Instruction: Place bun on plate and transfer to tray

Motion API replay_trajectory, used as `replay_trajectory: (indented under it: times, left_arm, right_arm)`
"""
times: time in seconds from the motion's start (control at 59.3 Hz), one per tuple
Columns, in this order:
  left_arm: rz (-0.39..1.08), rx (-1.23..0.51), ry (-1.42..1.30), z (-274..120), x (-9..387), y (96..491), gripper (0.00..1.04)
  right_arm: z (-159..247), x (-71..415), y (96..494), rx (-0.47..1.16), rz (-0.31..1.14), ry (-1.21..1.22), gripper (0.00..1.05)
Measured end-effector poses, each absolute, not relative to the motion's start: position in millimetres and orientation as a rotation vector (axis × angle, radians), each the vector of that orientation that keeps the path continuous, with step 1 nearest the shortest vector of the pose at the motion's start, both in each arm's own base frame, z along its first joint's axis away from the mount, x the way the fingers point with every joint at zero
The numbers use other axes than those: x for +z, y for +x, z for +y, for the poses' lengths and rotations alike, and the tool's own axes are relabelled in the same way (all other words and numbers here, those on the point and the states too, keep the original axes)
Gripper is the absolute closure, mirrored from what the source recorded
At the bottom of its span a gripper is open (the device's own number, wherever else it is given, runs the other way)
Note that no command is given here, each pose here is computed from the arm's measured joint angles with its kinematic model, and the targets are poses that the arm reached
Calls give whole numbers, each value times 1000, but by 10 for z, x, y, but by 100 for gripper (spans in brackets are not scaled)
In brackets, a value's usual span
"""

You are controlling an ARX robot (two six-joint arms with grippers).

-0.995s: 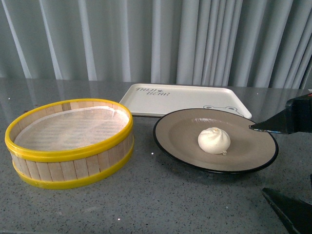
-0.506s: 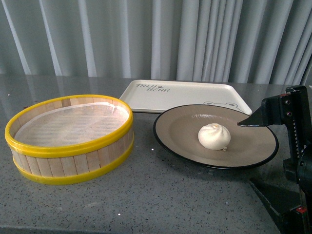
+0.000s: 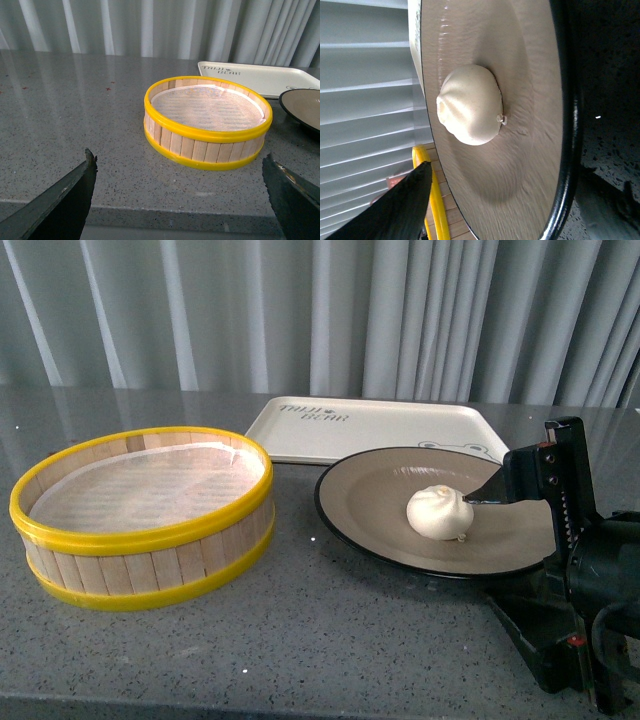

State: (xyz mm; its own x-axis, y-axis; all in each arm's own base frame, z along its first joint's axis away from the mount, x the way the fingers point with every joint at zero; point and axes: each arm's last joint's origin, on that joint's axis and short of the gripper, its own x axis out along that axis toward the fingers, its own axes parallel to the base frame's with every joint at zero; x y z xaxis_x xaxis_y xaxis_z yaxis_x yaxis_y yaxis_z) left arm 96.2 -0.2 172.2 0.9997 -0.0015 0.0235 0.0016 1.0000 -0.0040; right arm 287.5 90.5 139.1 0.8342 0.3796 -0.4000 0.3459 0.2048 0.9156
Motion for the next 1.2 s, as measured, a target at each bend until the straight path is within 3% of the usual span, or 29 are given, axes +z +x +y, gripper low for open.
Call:
replay_trajectory:
  times: [0.169,0.32,0.422,0.81,1.198]
  left_arm:
    - [-23,-2,-4,-2,1722,962,7]
    - [-23,-2,-4,-2,1722,962,7]
    - [-23,-2,-4,-2,1722,962,7]
    - [-23,-2,-4,-2,1722,962,7]
    - [-23,-2,-4,-2,1722,962,7]
  right_arm:
    - [920,1352,2884,9,653,1415,57]
    - [920,1318,2899,5,654,1443,89]
    - [904,1318,2901,6,647,1457,101]
    - [768,1381,2845,40,619,1427,102]
    - [441,1868,3014,152,506,1418,102]
